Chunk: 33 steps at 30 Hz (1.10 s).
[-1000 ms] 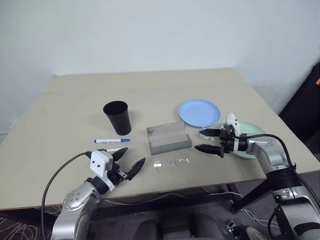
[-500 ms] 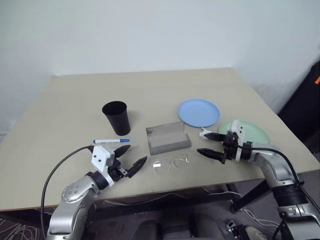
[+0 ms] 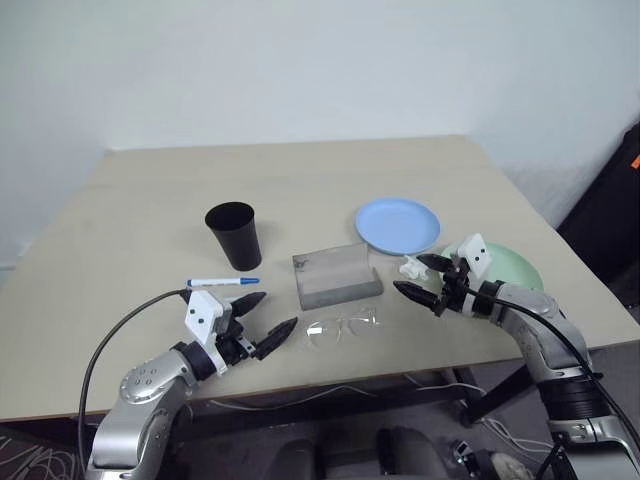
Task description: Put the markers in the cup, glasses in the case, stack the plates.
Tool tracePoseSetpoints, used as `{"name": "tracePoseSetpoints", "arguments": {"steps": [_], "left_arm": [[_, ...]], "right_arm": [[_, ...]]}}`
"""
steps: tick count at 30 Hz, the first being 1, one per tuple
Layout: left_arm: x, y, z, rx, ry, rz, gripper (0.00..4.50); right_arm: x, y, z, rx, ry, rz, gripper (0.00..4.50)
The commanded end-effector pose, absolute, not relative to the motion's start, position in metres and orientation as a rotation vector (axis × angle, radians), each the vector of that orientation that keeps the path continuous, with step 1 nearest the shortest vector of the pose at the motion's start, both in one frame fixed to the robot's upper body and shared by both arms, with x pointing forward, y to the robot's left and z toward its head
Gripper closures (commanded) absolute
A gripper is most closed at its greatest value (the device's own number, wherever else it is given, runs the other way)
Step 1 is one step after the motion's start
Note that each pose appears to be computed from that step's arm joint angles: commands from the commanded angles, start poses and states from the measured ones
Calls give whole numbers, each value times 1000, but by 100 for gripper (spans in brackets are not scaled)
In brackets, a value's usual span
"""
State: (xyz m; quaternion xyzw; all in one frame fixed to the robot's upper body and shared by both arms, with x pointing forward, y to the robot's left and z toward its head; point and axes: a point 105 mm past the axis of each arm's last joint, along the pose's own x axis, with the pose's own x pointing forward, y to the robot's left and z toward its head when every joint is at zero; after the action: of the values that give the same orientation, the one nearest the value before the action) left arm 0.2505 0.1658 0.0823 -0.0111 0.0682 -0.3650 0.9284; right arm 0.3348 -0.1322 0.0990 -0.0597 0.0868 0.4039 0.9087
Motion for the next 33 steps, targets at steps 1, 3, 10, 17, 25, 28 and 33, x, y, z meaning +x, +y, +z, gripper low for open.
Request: {"name": "tracePoseSetpoints", "arguments": {"steps": [1, 3, 10, 17, 25, 28, 33], "left_arm": [[254, 153, 96, -17, 87, -804, 2], [257, 150, 96, -18, 80, -813, 2], [261, 139, 92, -34, 65, -847, 2], [261, 132, 89, -43, 57, -869, 2], [264, 131, 84, -47, 55, -873, 2], [265, 132, 84, -45, 53, -873, 2], [267, 132, 85, -42, 52, -877, 2]], "right_arm": [[343, -137, 115, -197, 145, 756, 0], [343, -139, 112, -223, 177, 717, 0], [331, -143, 104, -366, 267, 603, 0], [341, -169, 89, -470, 413, 374, 0], [347, -183, 79, -443, 514, 243, 0], [346, -180, 77, -445, 532, 240, 0], [344, -176, 77, -483, 532, 238, 0]]}}
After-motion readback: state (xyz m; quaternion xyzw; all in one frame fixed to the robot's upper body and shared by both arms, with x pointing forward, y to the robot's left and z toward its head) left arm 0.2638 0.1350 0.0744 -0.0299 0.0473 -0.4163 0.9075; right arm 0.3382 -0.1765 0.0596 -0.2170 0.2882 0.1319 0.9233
